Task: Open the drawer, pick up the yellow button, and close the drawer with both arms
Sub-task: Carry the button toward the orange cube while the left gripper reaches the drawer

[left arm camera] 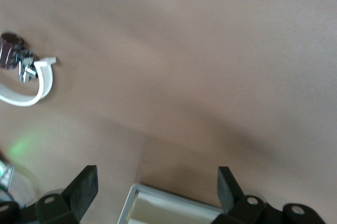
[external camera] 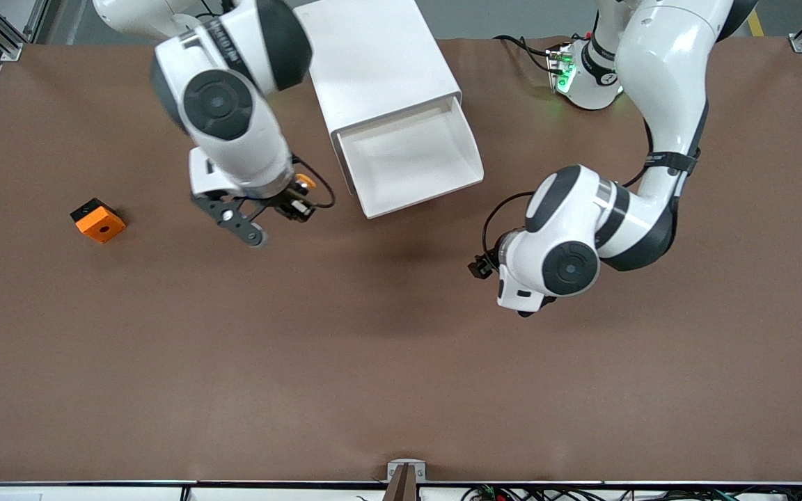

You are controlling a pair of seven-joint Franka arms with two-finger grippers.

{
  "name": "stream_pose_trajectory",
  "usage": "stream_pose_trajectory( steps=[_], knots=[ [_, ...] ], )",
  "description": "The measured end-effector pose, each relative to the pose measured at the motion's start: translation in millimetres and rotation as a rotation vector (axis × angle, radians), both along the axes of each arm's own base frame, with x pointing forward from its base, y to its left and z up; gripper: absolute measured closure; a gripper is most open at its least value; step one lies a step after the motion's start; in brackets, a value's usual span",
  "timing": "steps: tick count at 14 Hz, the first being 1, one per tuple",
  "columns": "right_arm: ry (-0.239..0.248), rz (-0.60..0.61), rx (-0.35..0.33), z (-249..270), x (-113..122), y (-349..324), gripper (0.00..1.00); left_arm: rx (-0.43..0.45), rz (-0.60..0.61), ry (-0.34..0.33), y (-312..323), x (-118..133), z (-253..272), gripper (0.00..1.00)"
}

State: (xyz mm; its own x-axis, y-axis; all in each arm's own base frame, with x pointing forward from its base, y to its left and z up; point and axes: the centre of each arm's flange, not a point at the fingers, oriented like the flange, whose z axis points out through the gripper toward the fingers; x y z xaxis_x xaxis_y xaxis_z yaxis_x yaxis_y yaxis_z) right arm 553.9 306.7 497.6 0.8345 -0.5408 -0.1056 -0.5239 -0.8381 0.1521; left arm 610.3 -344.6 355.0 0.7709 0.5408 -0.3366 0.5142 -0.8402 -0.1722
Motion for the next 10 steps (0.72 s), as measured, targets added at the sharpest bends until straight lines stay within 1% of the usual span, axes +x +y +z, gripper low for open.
stream_pose_trajectory(
  steps=[2,4,7,10],
  knots=[
    [0.028,0.08,0.021,-10.9,5.5,-38.7,0.58,0.016,-0.042,-0.058,-18.3,-5.5,4.1,0.0],
    [0.035,0.152,0.049,-24.0,9.9,-77.7,0.58,0.001,-0.06,-0.112,-31.2,-7.6,14.2,0.0],
    [0.003,0.267,0.078,-36.7,12.6,-143.3,0.58,-0.034,-0.069,-0.161,-42.3,-8.8,27.1,0.0],
    [-0.012,0.371,0.059,-53.4,10.9,-204.5,0.58,-0.053,-0.084,-0.19,-55.5,-13.6,31.4,0.0]
  ],
)
